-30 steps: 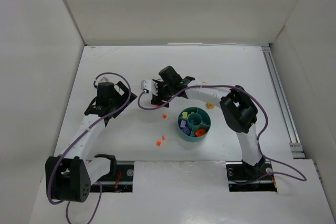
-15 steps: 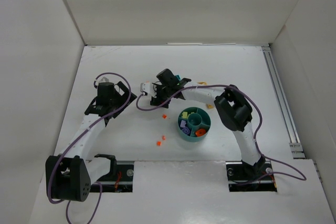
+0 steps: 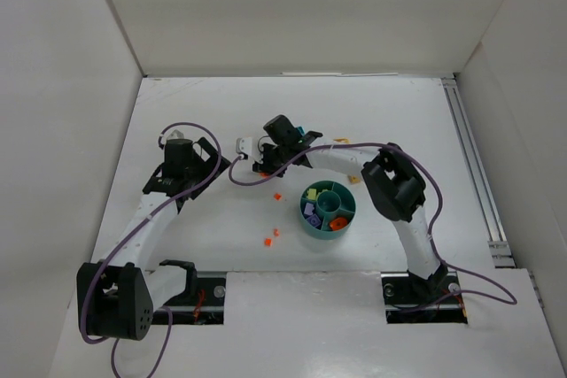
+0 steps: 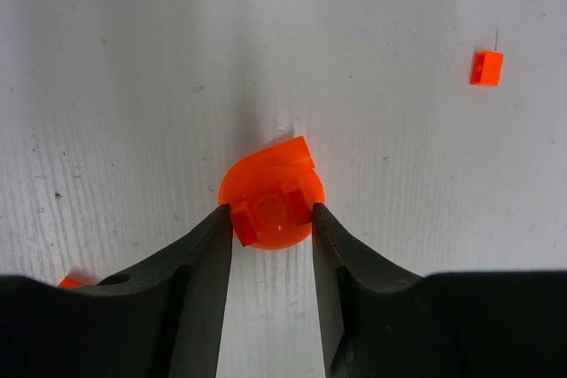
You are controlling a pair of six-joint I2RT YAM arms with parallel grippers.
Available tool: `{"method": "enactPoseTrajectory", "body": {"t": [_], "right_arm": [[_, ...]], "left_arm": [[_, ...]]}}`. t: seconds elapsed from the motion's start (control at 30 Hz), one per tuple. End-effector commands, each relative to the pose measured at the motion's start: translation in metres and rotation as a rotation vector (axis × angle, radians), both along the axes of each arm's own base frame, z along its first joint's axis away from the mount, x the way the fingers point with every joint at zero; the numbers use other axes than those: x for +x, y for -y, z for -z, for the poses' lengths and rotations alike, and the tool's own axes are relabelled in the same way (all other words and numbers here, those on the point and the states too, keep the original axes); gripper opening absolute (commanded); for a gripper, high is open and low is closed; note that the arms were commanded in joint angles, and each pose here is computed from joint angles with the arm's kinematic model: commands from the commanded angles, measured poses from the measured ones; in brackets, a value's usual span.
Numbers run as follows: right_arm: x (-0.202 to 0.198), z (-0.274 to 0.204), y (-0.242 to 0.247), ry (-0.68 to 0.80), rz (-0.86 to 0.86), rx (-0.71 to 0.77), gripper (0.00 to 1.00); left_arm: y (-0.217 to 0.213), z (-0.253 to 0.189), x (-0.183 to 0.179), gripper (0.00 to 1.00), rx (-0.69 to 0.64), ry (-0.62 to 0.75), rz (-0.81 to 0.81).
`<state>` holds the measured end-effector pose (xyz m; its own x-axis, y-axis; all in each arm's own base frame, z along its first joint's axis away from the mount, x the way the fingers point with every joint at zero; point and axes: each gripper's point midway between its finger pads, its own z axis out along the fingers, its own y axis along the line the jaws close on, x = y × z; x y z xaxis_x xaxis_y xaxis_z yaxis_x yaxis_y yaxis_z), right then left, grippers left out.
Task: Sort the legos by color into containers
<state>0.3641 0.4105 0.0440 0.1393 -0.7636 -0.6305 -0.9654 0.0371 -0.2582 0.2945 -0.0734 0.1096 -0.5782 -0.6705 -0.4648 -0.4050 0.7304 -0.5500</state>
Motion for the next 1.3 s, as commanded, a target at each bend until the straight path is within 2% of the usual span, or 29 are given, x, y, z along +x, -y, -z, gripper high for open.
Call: {"method": "enactPoseTrajectory", "body": {"t": [0.0,0.1,0.23,0.37,0.6,0.87,0.93,0.97,1.0,1.13,1.27], "right_arm": [[0.000,-0.033,-0.012,0.037,-0.018,0.069,0.38],[0.000,-0.036,-0.012,0.045,-0.019,0.077,0.35],[-0.003,-0.042,-0.014,0.042,-0.031,0.093,0.35],[-0.007,-0.072,-0.013,0.072,-0.032,0.142,0.34],[-0.028,-0.154,0.007,0.150,-0.007,0.270,0.34],[-0.095,-0.203,0.082,0.175,0.101,0.416,0.34],[-0.107,-0.205,0.101,0.178,0.152,0.437,0.35],[-0.117,-0.189,0.114,0.154,0.172,0.422,0.35],[-0.132,-0.209,0.127,0.166,0.188,0.492,0.35],[-0.166,-0.205,0.165,0.141,0.270,0.591,0.37],[-0.185,-0.182,0.189,0.098,0.336,0.628,0.39]], "left_arm": [[-0.001,0.001,0.002,1.00,0.011,0.015,0.006],[-0.001,0.001,0.002,1.00,0.011,0.015,0.006],[-0.001,0.001,0.002,1.00,0.011,0.015,0.006],[-0.001,0.001,0.002,1.00,0.011,0.015,0.006],[0.000,-0.003,0.003,1.00,0.004,0.023,0.013],[0.005,-0.008,0.003,1.00,-0.019,0.050,0.034],[0.007,-0.013,0.005,1.00,-0.022,0.072,0.048],[0.009,-0.010,0.002,1.00,-0.030,0.062,0.058],[0.009,-0.014,0.004,1.00,-0.032,0.084,0.059],[0.013,-0.015,0.002,1.00,-0.046,0.092,0.074],[0.015,-0.022,0.001,0.99,-0.048,0.113,0.083]]}}
